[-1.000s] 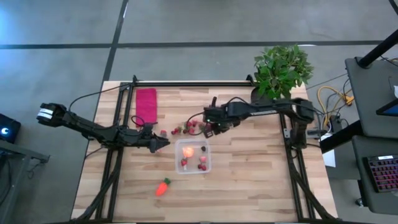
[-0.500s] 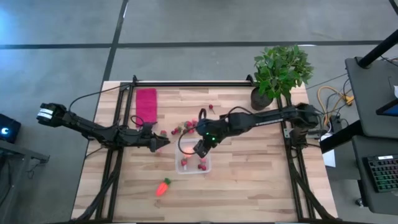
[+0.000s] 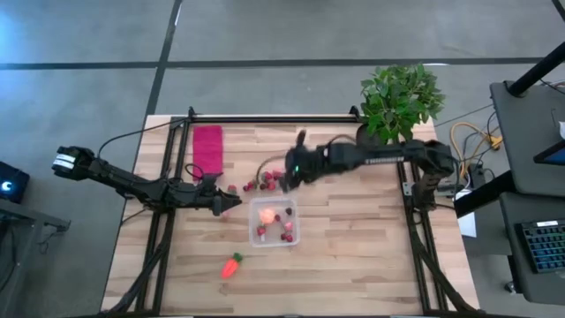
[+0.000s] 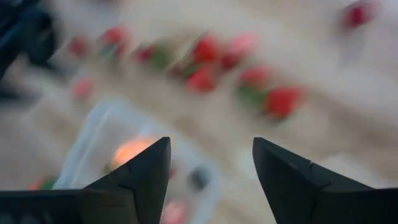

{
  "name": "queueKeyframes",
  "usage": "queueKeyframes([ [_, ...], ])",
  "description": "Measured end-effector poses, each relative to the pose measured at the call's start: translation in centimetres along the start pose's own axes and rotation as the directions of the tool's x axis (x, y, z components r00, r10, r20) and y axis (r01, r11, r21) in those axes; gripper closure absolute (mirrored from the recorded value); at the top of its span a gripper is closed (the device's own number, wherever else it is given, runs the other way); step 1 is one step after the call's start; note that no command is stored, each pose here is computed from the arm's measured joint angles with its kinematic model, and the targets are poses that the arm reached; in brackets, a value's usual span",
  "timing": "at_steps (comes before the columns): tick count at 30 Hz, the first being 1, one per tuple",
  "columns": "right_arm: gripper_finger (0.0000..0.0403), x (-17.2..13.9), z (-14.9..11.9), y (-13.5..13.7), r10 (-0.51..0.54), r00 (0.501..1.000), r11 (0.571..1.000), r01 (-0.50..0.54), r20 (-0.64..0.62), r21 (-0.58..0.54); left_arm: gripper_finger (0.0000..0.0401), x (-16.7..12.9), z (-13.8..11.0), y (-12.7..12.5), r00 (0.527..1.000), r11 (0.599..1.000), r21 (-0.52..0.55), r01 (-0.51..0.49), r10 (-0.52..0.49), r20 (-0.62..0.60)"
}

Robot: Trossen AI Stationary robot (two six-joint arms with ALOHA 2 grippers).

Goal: Pick and placing Produce into tupperware
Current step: Put the red cherry into the transparent bin

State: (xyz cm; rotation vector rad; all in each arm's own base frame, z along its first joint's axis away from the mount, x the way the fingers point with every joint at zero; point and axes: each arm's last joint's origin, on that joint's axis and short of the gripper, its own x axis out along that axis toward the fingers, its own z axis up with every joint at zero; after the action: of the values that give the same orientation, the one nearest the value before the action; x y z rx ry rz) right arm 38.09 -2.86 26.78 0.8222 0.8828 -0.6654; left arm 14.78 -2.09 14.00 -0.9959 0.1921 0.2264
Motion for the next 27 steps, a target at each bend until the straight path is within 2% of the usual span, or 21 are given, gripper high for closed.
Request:
queueKeyframes([
  [6,0.0182,1.0,4.8,-4.3,-0.11,0.993,0.993,0.108,0.051,0.056,0.0198,0.0,0.0,0.1,1.0,1.0,0.005,-0.005,0.005,-0.003],
  [12,0.0182,3.8,7.3,-7.6,-0.172,0.985,0.983,0.171,0.004,0.072,0.0198,0.0,0.0,0.0,1.0,1.0,0.005,-0.004,0.004,-0.003],
  [14,0.0182,4.7,7.6,-8.1,-0.183,0.983,0.983,0.183,-0.016,0.027,0.0198,0.0,0.0,0.0,1.0,1.0,0.005,-0.004,0.004,-0.003],
  [16,0.0182,5.8,7.8,-8.5,-0.201,0.979,0.978,0.198,-0.038,-0.07,0.0198,0.0,0.0,0.0,1.0,1.0,0.005,-0.004,0.004,-0.003],
  [19,0.0182,6.8,8.5,-8.5,-0.192,0.98,0.971,0.18,-0.061,-0.157,0.0198,0.0,0.0,0.0,1.0,1.0,0.005,-0.004,0.004,-0.003],
  [22,0.0182,8.0,9.5,-8.6,-0.17,0.981,0.973,0.153,-0.092,-0.171,0.0198,0.0,0.0,0.0,1.0,1.0,0.005,-0.003,0.003,-0.003],
  [27,0.0182,10.2,11.1,-9.4,-0.239,0.957,0.965,0.214,-0.163,-0.153,0.0198,0.0,0.0,0.0,1.0,1.0,0.004,-0.002,0.002,-0.005],
])
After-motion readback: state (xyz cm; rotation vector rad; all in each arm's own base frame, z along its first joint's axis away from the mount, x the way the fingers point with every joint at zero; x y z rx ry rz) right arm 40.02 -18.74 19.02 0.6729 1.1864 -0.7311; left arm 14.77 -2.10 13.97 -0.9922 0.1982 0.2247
